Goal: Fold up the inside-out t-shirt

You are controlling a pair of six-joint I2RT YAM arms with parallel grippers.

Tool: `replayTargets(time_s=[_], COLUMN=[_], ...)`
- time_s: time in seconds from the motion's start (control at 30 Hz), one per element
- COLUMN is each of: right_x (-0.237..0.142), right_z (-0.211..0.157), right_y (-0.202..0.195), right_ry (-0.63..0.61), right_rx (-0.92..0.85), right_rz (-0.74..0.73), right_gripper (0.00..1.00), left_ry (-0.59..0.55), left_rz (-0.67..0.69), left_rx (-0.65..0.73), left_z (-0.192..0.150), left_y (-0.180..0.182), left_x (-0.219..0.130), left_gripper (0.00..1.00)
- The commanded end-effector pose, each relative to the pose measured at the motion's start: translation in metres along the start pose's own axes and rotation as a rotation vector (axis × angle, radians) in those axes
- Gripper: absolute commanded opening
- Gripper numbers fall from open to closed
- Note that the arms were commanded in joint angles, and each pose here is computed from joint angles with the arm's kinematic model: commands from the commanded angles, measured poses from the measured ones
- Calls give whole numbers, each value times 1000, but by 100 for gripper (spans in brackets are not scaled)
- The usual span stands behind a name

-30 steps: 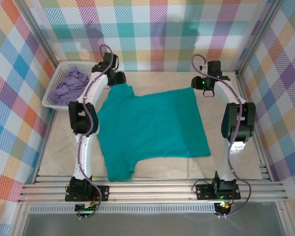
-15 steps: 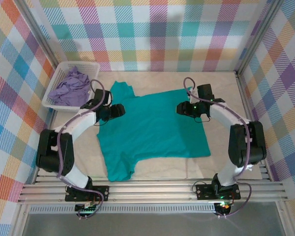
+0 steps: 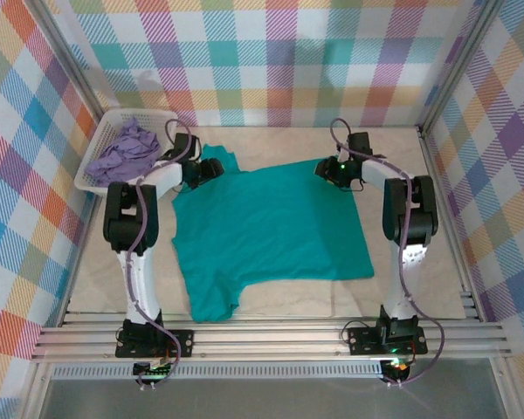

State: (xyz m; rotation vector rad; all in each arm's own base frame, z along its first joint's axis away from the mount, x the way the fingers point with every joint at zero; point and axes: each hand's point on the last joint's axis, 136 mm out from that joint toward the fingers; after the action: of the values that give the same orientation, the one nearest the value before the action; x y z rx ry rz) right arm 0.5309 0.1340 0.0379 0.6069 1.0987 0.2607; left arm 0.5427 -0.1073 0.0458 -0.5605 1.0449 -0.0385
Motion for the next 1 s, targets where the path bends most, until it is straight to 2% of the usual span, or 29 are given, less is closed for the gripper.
replayTargets(time_s=[0.0,0.23,0.4,0.5,0.6,0.7,0.77,0.83,0.97], right_x=[7,21,22,-1,-37,-82,-104,-122,-158], right_z=[2,22,57,80,82,53,17,-27,-117], right_y=[-11,-37,-33,-4,21,35,23,2,-48], right_ry=[26,19,-25,-82,-121,-158,-131,-96,-22], right_rx=[95,132,51,-69,-159,-208,-181,-108,-14], right_rz=[-70,-156,-159,-110,-80,-86,-150,-205,-338], right_gripper=[43,42,43,43,45,46,47,48,48], left_ry=[77,153,118,68,3,-87,-130,-173,-183], left_rz=[32,66,37,-18,-66,-103,-113,-132,-122], left_rx=[-29,-4,19,30,63,87,72,43,-16], left_z=[-3,6,36,57,70,65,50,28,-49], left_y=[9,12,-5,-29,-58,-78,-78,-75,-42], left_x=[16,57,70,49,5,-51,-83,-116,-151], left_gripper=[68,67,68,70,73,75,76,76,75])
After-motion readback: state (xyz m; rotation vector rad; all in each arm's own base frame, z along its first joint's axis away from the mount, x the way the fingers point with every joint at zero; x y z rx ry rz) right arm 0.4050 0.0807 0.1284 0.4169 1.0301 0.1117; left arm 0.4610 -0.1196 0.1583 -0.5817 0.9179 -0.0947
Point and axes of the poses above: each hand's point on the last joint's axis, 136 mm out from that joint toward the fingers, its own x axis out along the fingers, its own y axis along the line the jaws close on, z = x × y, and after that the axes turned 2 degrees about -x, right-handed
